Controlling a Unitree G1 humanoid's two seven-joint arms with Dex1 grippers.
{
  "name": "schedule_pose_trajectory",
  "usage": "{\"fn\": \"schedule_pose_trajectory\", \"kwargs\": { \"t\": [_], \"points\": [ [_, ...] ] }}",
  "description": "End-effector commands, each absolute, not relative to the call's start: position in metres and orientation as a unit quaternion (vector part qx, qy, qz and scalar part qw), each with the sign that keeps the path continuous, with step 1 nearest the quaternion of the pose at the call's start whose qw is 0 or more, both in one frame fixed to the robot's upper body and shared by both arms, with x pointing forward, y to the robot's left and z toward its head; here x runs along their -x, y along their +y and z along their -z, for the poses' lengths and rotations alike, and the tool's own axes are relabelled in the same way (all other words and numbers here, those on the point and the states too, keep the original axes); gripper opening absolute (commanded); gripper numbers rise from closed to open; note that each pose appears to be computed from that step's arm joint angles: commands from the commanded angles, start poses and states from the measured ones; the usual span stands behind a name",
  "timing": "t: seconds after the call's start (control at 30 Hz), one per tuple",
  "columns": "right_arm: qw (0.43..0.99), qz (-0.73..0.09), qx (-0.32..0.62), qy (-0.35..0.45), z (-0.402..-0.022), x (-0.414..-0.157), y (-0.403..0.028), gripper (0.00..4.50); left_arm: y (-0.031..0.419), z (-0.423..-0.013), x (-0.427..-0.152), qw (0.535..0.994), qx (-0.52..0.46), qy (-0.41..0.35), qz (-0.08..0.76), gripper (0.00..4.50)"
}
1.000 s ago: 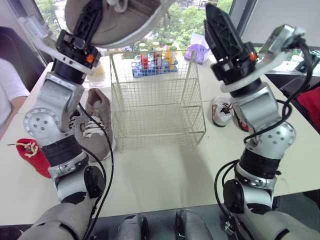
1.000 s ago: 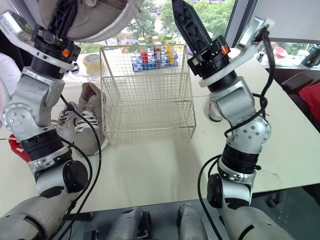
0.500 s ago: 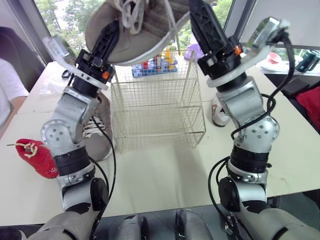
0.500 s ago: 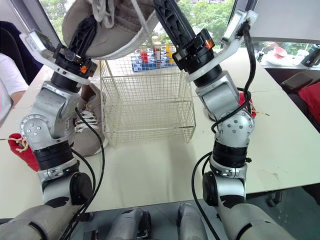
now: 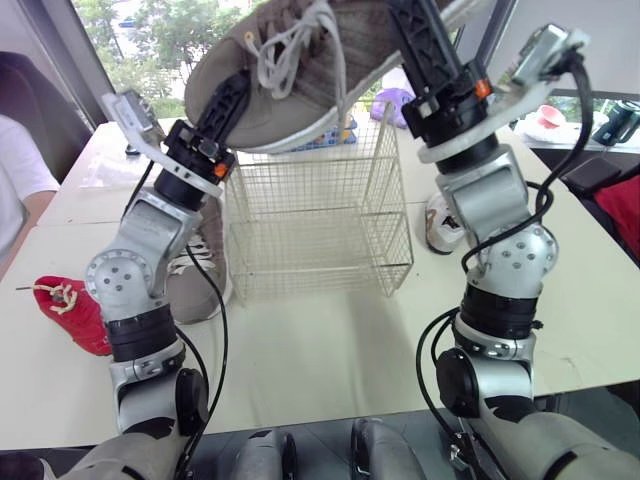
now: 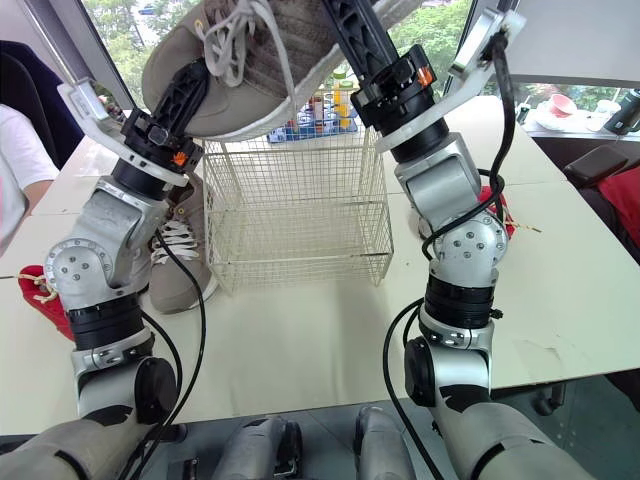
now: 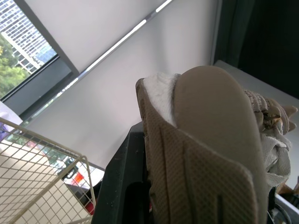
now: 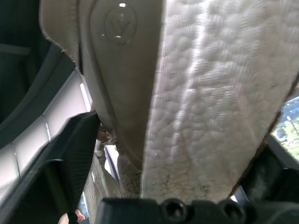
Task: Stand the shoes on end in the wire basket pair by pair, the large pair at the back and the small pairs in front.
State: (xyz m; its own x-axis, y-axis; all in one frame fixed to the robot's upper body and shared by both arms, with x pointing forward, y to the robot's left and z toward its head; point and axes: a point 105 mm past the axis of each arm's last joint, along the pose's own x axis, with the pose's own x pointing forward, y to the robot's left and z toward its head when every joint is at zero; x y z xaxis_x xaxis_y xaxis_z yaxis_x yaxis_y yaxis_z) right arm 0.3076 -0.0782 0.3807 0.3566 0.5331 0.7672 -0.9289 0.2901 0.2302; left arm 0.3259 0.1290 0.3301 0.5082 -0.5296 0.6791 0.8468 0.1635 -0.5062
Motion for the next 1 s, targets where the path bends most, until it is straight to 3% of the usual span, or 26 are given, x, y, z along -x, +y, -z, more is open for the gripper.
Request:
{"fn": "schedule_pose_trajectory", "kwargs": {
  "t": [0.03,0.13,0.27,0.3,0.47,0.67,0.83,1.0],
  "points": [
    [0.739,-0.505,-0.33,-0.299,-0.386,-0.299,-0.073,2.46,0.124,-0.335,-0.318,0.745,0.427,-0.184,0.478,0.6],
    [0.741,-0.505,-0.325,-0.299,-0.385,-0.3,-0.073,1.75,0.126,-0.334,-0.318,0.754,0.418,-0.182,0.473,0.6],
    [0.749,-0.497,-0.316,-0.304,-0.386,-0.302,-0.074,1.67,0.126,-0.329,-0.32,0.779,0.387,-0.17,0.463,0.6],
    [0.752,-0.491,-0.311,-0.311,-0.387,-0.302,-0.076,1.67,0.124,-0.326,-0.318,0.789,0.368,-0.162,0.465,1.63],
    [0.756,-0.482,-0.265,-0.355,-0.4,-0.298,-0.087,1.67,0.123,-0.32,-0.313,0.826,0.298,-0.14,0.458,3.92],
    [0.734,-0.497,-0.217,-0.409,-0.447,-0.299,-0.117,1.67,0.131,-0.305,-0.303,0.867,0.188,-0.102,0.449,3.92],
    [0.735,-0.488,-0.093,-0.461,-0.488,-0.3,-0.143,1.67,0.153,-0.3,-0.3,0.906,0.088,-0.091,0.405,3.92],
    [0.764,-0.488,0.046,-0.421,-0.482,-0.325,-0.153,1.67,0.161,-0.317,-0.297,0.926,-0.027,-0.136,0.352,3.92]
  ]
}}
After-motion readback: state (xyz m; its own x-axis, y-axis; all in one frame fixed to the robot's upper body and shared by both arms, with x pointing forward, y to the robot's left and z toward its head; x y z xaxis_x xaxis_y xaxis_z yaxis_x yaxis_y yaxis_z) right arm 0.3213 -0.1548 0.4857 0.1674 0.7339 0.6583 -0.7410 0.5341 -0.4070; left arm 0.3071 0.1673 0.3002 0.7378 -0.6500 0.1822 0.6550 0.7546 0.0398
